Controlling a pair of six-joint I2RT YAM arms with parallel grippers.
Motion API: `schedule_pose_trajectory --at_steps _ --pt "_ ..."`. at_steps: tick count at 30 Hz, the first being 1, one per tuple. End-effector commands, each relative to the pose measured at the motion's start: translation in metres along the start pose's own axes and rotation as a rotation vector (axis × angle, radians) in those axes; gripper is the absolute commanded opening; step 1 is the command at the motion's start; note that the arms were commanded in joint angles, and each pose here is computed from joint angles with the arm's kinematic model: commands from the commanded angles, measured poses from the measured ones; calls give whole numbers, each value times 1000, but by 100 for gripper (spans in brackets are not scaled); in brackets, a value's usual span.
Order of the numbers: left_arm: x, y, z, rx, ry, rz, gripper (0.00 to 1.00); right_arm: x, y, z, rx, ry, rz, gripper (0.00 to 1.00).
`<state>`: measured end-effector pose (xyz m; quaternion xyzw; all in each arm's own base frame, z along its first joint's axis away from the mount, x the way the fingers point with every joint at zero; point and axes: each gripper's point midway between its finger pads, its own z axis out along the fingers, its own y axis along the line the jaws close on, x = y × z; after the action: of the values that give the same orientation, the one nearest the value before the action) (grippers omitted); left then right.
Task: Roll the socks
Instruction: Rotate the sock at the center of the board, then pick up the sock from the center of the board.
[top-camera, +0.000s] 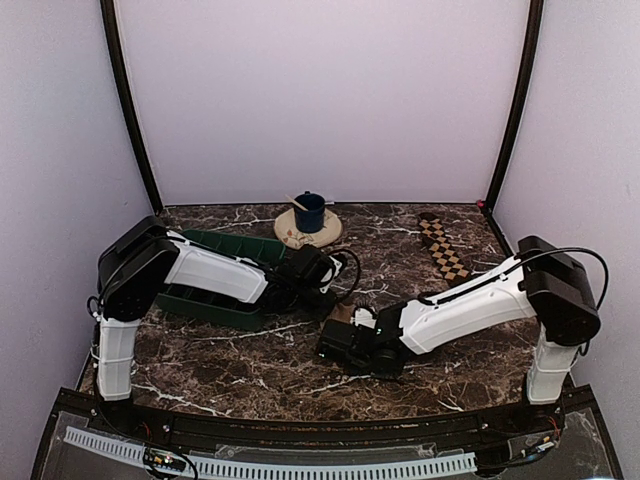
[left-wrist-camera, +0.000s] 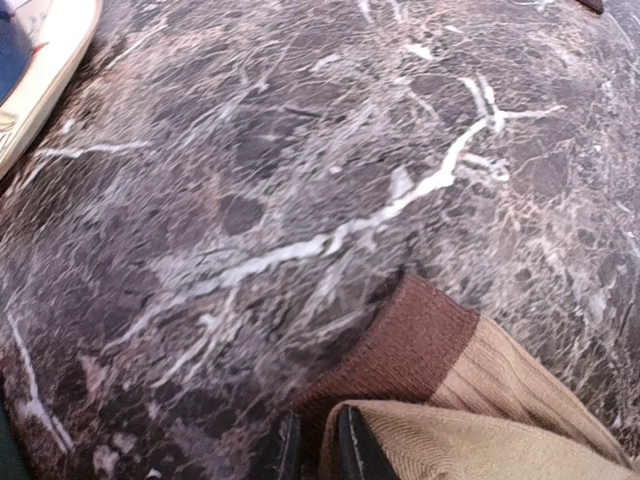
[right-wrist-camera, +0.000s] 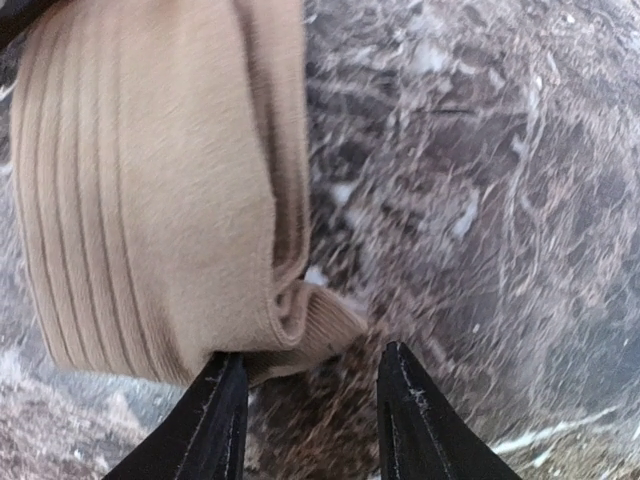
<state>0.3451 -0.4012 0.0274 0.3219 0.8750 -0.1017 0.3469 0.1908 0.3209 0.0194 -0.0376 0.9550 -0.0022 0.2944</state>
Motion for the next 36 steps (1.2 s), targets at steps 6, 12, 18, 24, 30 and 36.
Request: schedule_pose_trajectory --at_steps 6,12,18,24,30,36 --pt "-5 -13 9 70 8 48 17 32 -10 -13 62 80 -76 42" --pt "-17 -15 2 81 -11 49 32 23 -17 -26 77 14 -144 55" --pt "-46 -15 -19 87 -76 43 43 11 -14 -43 28 -46 -274 66" --pt "-66 -6 -53 72 -143 7 47 -5 -10 -62 -30 -114 -438 65" --pt "-52 4 -91 84 -207 -95 51 1 -11 -69 -93 -107 -687 64" --pt "-25 10 -117 111 -225 -181 51 18 -1 -68 -180 -63 -915 66"
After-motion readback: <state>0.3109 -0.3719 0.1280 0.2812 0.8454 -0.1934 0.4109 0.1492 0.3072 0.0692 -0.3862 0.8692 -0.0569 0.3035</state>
